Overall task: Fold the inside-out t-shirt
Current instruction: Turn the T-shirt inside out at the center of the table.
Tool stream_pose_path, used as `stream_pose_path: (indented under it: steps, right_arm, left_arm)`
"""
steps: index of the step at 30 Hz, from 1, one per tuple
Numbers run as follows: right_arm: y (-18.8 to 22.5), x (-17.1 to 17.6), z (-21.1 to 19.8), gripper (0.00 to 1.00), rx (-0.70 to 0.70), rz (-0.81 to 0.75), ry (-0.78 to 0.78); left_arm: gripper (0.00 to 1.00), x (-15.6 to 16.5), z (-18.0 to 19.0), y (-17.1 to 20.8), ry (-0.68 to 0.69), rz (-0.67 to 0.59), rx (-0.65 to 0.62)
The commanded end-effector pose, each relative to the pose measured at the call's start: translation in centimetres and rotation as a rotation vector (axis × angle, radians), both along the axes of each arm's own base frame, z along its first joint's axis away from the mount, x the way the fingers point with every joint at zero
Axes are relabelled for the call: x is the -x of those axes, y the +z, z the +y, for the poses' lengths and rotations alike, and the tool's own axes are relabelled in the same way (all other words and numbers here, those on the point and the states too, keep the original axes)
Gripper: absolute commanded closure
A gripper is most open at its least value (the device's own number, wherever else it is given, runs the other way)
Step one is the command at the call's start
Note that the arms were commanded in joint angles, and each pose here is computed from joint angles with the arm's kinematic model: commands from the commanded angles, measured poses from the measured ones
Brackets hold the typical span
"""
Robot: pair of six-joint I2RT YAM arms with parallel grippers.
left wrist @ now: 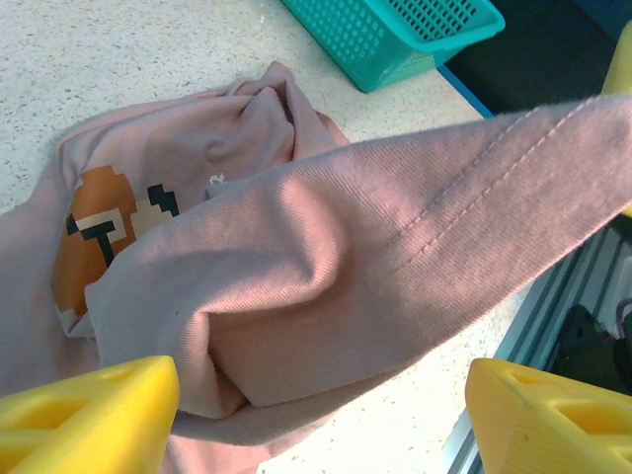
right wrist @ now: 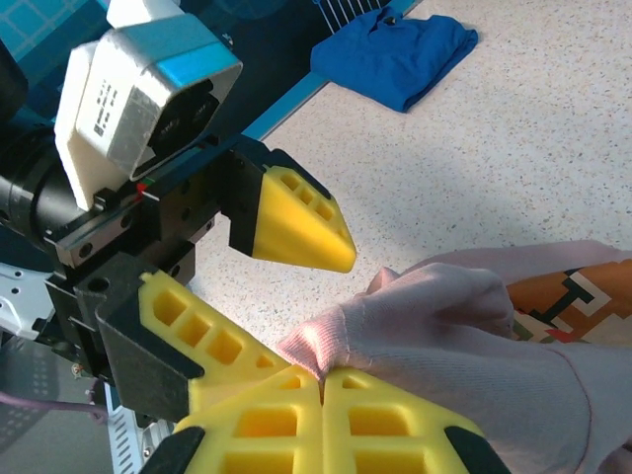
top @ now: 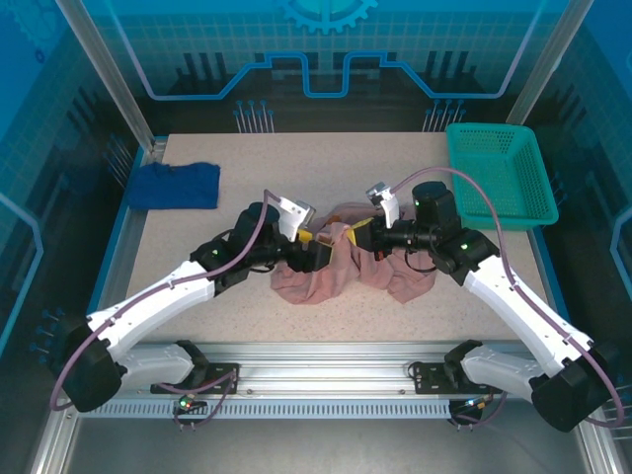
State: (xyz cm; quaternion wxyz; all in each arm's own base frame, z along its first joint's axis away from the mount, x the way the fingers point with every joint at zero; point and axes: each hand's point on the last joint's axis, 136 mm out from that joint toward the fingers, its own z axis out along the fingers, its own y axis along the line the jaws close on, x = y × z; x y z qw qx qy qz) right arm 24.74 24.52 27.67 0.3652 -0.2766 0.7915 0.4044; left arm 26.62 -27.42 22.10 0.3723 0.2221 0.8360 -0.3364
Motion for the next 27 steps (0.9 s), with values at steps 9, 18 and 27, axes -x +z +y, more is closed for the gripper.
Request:
stream_pose_path:
  steps: [9,18,27]
  right_arm:
    - [0.8,0.0,-0.4,1.00,-0.011,-0.017,0.003]
    - [0.0,-0.1,-0.6,1.00,0.010,-0.012,0.000]
    - [0.3,0.2,-0.4,1.00,-0.010,-0.012,0.019]
  left_arm:
    - [0.40,-1.9,-0.8,0.5,-0.002,-0.053,-0.044]
    - [0.42,-2.2,-0.8,1.3,-0.017,-0.018,0.030]
    - [0.46,-3.0,-1.4,1.0,-0.027,-0.007,0.009]
